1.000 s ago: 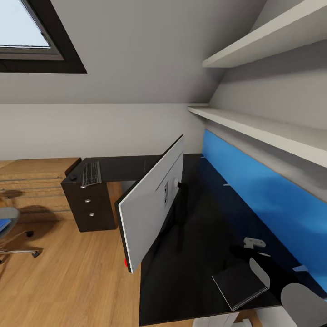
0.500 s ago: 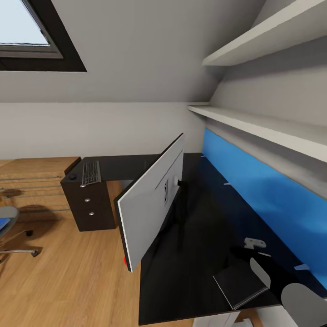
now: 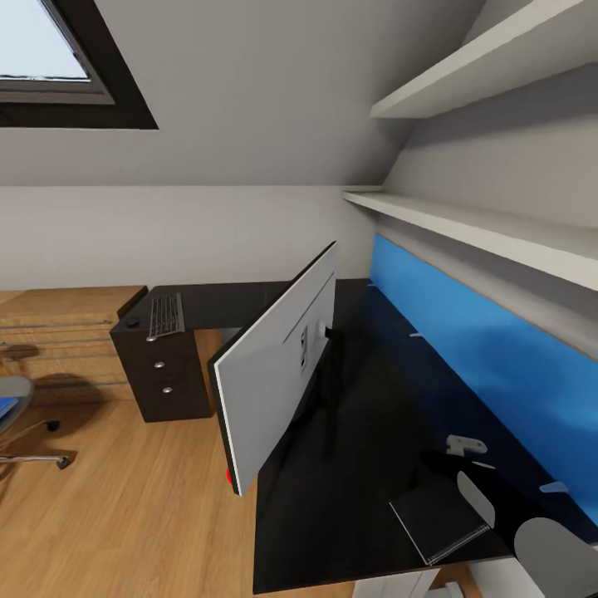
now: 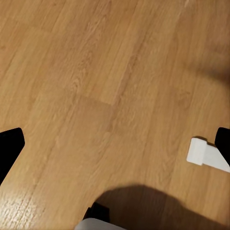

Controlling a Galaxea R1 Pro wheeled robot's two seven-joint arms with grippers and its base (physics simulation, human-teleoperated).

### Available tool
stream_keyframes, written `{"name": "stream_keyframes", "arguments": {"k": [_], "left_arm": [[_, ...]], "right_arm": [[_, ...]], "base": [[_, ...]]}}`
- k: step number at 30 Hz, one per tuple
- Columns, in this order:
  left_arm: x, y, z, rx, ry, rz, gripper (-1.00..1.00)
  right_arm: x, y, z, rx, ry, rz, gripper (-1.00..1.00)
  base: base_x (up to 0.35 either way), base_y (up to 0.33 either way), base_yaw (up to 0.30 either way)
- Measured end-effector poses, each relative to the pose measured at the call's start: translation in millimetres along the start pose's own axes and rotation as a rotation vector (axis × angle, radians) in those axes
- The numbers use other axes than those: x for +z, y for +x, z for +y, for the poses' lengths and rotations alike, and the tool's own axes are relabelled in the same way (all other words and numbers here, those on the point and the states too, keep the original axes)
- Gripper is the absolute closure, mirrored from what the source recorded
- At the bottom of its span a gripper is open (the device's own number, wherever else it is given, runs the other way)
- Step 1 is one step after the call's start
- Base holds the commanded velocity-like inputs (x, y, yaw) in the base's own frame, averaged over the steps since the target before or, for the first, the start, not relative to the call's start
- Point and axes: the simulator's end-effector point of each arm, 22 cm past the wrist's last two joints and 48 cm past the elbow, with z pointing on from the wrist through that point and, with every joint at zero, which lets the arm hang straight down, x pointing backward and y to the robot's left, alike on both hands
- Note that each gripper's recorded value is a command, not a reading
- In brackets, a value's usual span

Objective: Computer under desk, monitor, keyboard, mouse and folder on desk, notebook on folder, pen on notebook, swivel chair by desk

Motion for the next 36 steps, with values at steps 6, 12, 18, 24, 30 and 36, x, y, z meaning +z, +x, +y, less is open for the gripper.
{"name": "stream_keyframes", "arguments": {"k": [6,12,18,24,30,36], "left_arm": [[7.2,4,1,-0.001,-0.001,0.0,-1.0],[7.3,4,1,-0.001,-0.002,0.0,-1.0],[7.4,5,1,0.0,0.0,0.001,-1.0],[7.8,7,2,-0.001,-0.002,0.005,-1.0],[8.2,8,4,-0.004,-0.006,0.007,-1.0],[8.1,2,22,-0.03,-0.039,-0.006,-1.0]], "right_arm": [[6.4,6,0,0.0,0.0,0.002,-1.0],[6.4,7,-1,-0.001,0.001,0.01,-1.0],[6.3,8,-2,-0.002,0.002,0.011,-1.0],[6.4,8,-2,-0.002,0.003,0.012,-1.0],[6.4,12,-3,-0.003,0.004,0.03,-1.0],[5.6,17,-3,-0.002,0.004,0.061,-1.0]], "base": [[0.0,0.0,0.0],[0.0,0.0,0.0],[0.0,0.0,0.0],[0.0,0.0,0.0],[0.0,0.0,0.0],[-0.009,0.0,0.0]]}}
